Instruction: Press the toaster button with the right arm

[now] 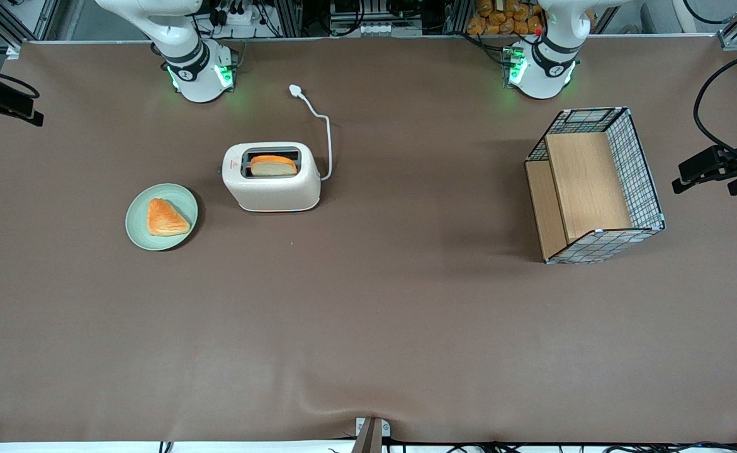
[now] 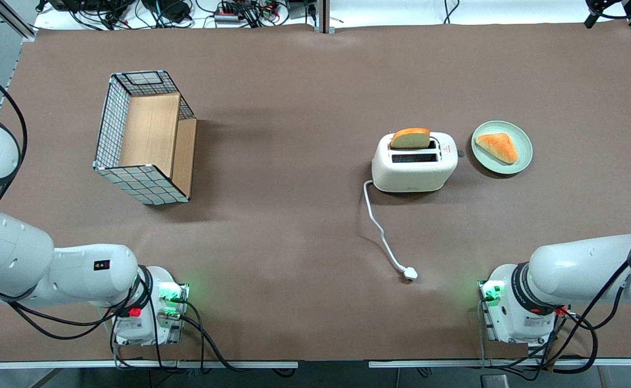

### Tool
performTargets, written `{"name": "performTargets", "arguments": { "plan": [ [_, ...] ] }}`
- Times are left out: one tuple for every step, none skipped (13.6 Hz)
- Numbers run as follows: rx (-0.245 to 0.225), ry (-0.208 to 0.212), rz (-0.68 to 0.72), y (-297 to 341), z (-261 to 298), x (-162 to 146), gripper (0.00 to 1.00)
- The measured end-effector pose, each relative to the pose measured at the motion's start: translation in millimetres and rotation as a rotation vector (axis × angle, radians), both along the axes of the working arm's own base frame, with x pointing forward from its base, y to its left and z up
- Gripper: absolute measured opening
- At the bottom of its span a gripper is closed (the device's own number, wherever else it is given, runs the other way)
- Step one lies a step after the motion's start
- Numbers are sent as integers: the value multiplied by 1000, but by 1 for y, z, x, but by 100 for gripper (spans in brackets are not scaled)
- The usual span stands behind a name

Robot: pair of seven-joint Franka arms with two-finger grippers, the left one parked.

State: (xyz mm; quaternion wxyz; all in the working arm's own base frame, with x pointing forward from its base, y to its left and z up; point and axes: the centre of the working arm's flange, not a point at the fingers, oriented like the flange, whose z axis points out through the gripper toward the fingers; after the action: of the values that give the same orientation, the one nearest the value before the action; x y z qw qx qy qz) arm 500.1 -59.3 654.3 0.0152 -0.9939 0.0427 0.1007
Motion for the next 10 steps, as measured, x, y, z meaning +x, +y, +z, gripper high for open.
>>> {"name": "performTargets", "arguments": {
  "plan": [
    [0, 0, -14, -8, 0, -1, 100],
    [1, 0, -24, -13, 0, -2, 100],
    [1, 1, -28, -15, 0, -2, 100],
    [1, 1, -25, -14, 0, -2, 100],
    [1, 0, -21, -11, -1, -1, 100],
    [0, -2, -19, -10, -1, 0, 100],
    [-1, -4, -21, -11, -1, 0, 100],
    [-1, -4, -23, -13, -1, 0, 100],
    [-1, -2, -24, -13, -2, 1, 100],
    [0, 2, -23, -13, -5, 2, 100]
  ]
}}
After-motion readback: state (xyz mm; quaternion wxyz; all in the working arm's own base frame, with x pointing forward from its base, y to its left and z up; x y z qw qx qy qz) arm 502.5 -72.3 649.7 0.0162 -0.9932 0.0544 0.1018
